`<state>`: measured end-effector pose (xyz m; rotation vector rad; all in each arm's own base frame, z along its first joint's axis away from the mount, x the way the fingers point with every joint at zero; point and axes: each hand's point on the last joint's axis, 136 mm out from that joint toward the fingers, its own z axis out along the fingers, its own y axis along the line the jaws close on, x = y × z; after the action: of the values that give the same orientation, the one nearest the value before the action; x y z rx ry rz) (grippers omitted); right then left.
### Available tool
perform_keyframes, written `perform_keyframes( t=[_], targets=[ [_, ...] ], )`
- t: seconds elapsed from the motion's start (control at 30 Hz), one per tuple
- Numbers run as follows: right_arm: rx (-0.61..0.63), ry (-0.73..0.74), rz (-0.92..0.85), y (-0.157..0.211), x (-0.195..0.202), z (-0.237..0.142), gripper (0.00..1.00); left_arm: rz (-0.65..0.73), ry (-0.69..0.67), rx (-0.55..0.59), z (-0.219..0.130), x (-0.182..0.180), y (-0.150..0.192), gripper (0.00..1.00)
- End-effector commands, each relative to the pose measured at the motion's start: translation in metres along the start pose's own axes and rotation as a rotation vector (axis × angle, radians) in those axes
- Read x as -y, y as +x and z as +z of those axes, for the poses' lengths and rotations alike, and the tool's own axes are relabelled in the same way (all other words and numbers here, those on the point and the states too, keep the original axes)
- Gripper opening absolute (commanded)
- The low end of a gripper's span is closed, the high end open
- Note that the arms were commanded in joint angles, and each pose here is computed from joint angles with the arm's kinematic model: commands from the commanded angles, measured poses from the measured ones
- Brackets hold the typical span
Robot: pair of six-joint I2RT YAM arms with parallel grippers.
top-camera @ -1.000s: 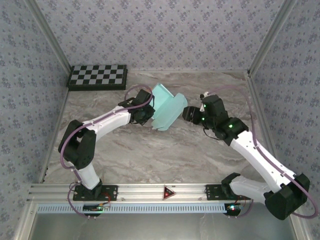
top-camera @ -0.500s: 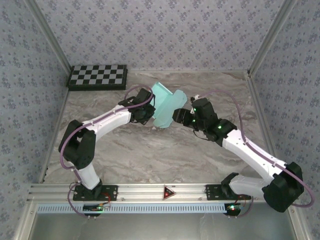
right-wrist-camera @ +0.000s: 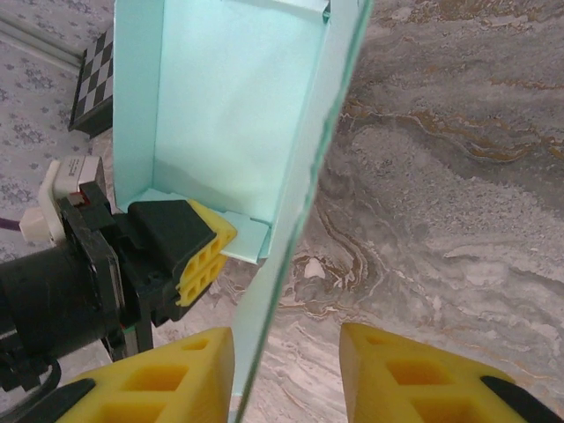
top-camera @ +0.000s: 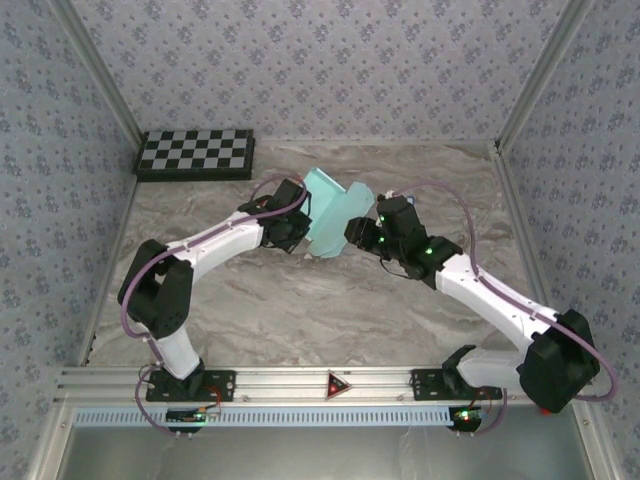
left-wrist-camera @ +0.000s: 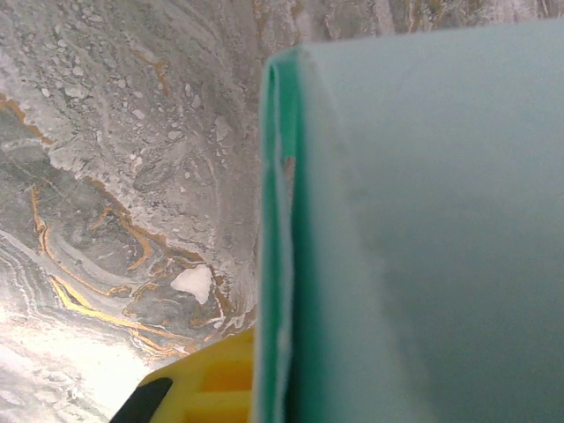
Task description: Fold the paper box
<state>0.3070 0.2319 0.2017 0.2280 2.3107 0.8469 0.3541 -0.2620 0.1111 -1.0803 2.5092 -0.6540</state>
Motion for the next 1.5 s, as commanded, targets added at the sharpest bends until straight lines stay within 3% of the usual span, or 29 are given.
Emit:
perform_keyframes(
  t=[0.0, 0.33, 0.73, 1.2, 1.47],
  targets=[
    [0.011, 0.001, 0.006, -0.001, -0.002, 0.003, 0.34, -0.035, -0.001, -0.01, -0.003, -0.001, 0.004, 0.0],
    [0.016, 0.052, 0.018, 0.0, 0.009, 0.007, 0.23, -0.046, -0.018, -0.034, 0.003, -0.009, 0.014, 0.0],
    [0.026, 0.105, 0.022, -0.001, 0.017, 0.007, 0.04, -0.048, -0.027, -0.061, 0.007, -0.011, 0.022, 0.0],
    [0.044, 0.191, 0.024, -0.007, 0.028, 0.0, 0.02, 0.013, 0.008, -0.094, 0.009, -0.002, 0.029, 0.48],
    [-0.004, 0.27, -0.022, -0.008, 0.038, -0.006, 0.01, 0.11, 0.058, -0.08, -0.002, 0.009, 0.025, 0.67]
  ],
)
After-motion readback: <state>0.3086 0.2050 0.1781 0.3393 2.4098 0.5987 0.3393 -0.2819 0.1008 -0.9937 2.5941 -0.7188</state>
